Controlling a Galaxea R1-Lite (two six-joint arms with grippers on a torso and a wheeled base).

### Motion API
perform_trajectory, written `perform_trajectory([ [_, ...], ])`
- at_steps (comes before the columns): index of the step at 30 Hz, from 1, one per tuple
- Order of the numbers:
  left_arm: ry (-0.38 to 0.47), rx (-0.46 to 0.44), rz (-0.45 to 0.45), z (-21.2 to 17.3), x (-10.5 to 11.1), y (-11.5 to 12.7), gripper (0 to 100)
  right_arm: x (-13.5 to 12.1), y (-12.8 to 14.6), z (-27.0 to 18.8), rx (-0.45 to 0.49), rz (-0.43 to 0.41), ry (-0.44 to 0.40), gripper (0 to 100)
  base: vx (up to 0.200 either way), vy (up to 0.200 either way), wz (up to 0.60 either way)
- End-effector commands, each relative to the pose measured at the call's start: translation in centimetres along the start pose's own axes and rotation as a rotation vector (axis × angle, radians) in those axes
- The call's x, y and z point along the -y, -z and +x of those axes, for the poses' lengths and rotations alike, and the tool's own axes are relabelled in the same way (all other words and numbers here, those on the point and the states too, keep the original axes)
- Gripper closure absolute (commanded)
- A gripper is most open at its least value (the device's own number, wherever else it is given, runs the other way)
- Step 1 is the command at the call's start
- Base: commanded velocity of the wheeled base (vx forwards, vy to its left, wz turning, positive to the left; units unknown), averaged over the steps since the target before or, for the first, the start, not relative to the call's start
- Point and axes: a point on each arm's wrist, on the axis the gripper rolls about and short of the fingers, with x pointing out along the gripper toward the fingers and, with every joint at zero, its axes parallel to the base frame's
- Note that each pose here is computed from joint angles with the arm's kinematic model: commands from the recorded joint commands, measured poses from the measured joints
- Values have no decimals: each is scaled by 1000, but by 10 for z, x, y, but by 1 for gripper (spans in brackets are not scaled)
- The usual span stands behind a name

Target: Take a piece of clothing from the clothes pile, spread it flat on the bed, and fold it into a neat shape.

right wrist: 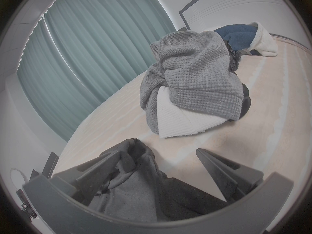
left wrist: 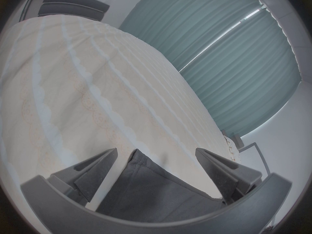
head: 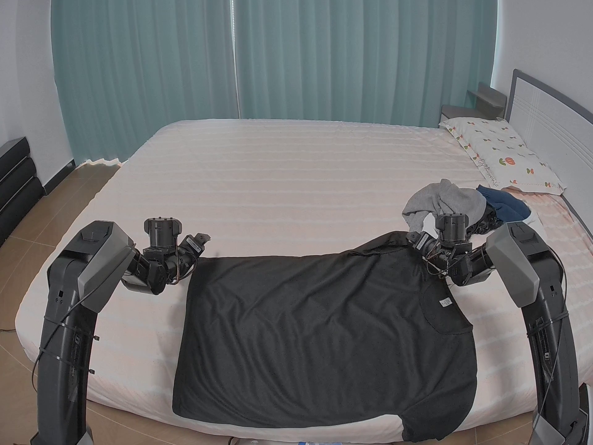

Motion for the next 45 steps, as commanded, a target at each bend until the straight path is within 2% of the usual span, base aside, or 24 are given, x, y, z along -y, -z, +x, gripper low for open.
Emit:
perform_trajectory([
  [1,-4,-9,15,8,-3,9,0,1,5,2,-9,-4,4,0,0,0,0],
  [5,-4,-4,16,8,-2,9,0,1,5,2,-9,-2,4,0,0,0,0],
  [6,-3,-5,17,8,-2,10,100,1,5,2,-9,-2,4,0,0,0,0],
  [14,-13,11,17,8,-2,10,100,0,7,2,-12,-6,1,0,0,0,0],
  [15,-12,19,17,8,-2,9,100,0,7,2,-12,-4,1,100,0,0,0],
  [24,-25,66,11,11,0,5,100,-1,3,0,-3,3,-2,100,0,0,0],
  [33,-13,88,10,11,1,2,100,-4,-8,0,64,17,-42,100,0,0,0],
  [37,41,157,3,11,4,-3,100,-6,-13,0,124,24,-76,100,0,0,0],
  [38,66,211,-1,13,4,-6,100,-8,-16,0,151,28,-90,100,0,0,0],
  [42,95,300,-10,15,7,-13,100,-9,-26,2,208,40,-105,100,0,0,0],
  [45,82,301,-11,16,4,-14,100,-8,-28,7,245,43,-104,100,0,0,0],
])
